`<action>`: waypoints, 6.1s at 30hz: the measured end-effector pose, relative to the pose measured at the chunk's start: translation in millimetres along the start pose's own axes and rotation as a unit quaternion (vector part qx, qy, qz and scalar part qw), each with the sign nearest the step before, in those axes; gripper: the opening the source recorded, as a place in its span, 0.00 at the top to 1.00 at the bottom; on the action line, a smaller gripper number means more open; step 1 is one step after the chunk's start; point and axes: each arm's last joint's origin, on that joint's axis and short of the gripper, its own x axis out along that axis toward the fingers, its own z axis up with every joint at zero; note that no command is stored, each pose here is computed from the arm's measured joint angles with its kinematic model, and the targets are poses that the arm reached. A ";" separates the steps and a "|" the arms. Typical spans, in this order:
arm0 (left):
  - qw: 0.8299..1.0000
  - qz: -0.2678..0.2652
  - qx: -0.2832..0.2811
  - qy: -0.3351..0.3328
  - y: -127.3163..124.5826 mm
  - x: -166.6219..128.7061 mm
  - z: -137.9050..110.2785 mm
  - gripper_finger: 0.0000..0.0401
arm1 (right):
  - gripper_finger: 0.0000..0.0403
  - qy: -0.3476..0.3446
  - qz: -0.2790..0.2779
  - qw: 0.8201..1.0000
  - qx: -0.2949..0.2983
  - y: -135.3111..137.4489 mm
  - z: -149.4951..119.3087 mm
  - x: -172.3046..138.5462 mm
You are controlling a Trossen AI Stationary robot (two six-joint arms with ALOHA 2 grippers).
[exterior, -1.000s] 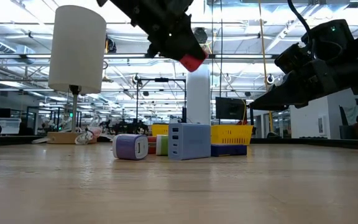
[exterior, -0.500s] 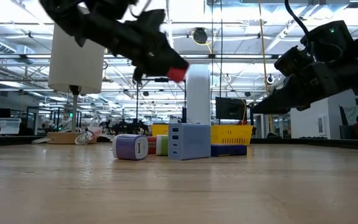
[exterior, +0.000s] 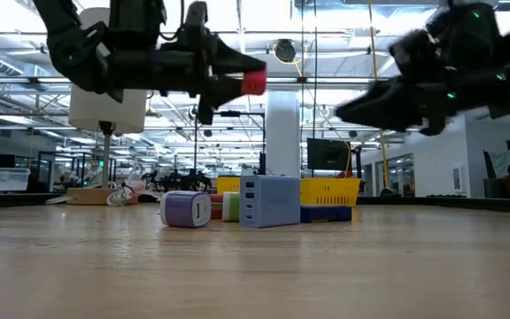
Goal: Pick & Place Office items
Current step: Put the pink charger adapter into the right yellow bin
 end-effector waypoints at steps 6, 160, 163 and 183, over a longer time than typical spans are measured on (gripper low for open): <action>0.999 -0.035 -0.021 0.004 -12.4 23.1 -1.2 0.62 | 0.35 0.008 -0.041 0.993 -0.111 12.7 24.6 26.9; 0.966 0.190 0.177 -0.003 -4.8 -198.1 -20.3 0.37 | 0.59 -0.044 0.020 0.968 0.247 -43.9 3.9 -38.1; 0.966 0.190 0.177 -0.003 -4.8 -198.1 -20.3 0.37 | 0.59 -0.042 -0.006 0.966 0.254 -45.0 1.3 -34.1; 0.966 0.190 0.177 -0.002 -4.8 -198.1 -20.3 0.37 | 0.58 0.046 -0.210 0.924 0.316 -105.0 -35.2 17.1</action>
